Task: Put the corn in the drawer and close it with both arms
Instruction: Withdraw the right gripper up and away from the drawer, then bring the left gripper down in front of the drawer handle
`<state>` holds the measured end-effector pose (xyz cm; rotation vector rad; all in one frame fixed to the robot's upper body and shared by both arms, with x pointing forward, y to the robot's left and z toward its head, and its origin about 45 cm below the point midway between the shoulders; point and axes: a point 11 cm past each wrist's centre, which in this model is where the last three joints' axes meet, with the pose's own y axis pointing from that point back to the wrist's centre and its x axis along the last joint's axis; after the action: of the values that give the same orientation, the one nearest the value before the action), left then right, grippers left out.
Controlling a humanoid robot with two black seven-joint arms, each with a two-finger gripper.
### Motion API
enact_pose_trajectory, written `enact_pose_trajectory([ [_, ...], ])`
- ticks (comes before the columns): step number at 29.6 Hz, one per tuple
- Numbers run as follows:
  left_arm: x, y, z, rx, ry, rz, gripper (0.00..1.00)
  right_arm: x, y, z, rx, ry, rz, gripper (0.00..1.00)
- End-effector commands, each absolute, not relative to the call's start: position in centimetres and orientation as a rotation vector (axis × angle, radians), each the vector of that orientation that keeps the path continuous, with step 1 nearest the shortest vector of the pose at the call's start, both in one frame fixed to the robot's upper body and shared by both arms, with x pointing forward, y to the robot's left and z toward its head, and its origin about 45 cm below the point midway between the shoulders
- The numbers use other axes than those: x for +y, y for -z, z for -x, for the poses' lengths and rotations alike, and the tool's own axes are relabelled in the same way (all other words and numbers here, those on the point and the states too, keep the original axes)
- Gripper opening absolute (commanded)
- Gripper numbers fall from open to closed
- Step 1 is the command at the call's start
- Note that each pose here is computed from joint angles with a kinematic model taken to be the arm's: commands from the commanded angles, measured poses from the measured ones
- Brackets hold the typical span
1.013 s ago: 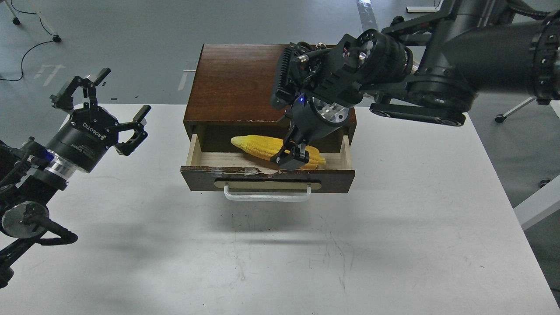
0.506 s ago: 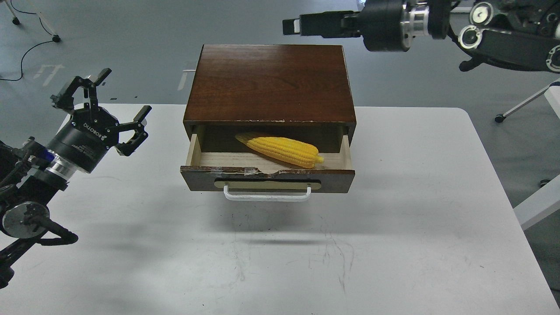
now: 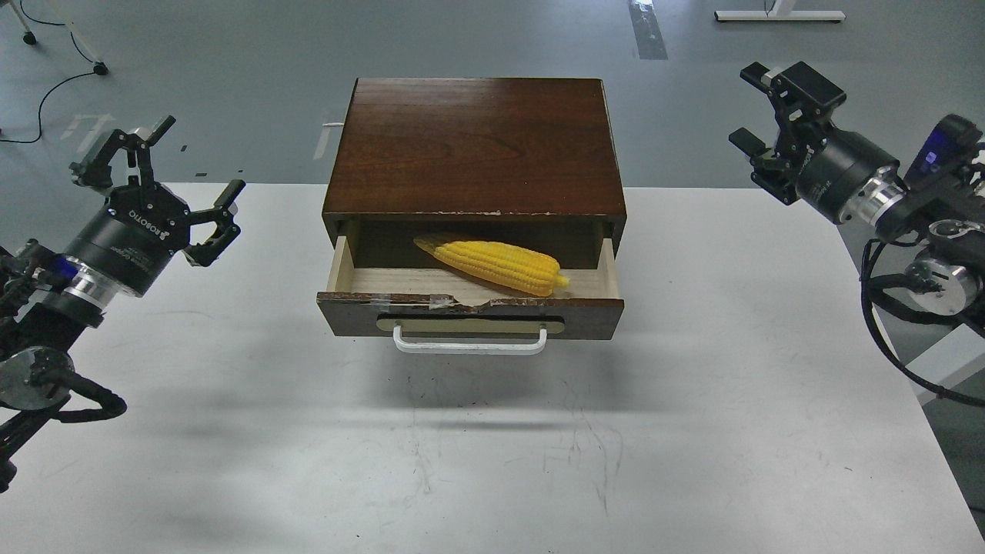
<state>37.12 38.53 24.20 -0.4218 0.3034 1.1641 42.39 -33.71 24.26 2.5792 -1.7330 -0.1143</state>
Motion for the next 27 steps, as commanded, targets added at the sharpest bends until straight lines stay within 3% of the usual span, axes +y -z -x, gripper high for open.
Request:
enact_pose_trajectory([
  [1, 38.1, -23.6, -37.0, 0.319, -1.161, 0.422, 1.00, -32.3, -21.3, -41.5, -1.763, 0.295, -2.591, 0.96],
  [11, 40.8, -24.2, -37.5, 0.275, -1.227, 0.407, 1.00, -32.1, -20.2, -40.9, -1.752, 0.331, -2.582, 0.97],
  [15, 41.0, -27.5, -38.5, 0.170, -1.189, 0.374, 1.00, -32.5, -20.3, -40.9, -1.756, 0.325, -2.577, 0.97],
  [21, 35.0, -35.2, -38.6, -0.232, -0.868, 0.092, 1.00, -32.8, -20.4, -40.9, -1.761, 0.319, -2.571, 0.97],
  [27, 25.2, -39.4, -34.4, -0.586, -0.466, -0.049, 1.00, -33.1, -19.8, -40.5, -1.763, 0.329, -2.554, 0.97],
])
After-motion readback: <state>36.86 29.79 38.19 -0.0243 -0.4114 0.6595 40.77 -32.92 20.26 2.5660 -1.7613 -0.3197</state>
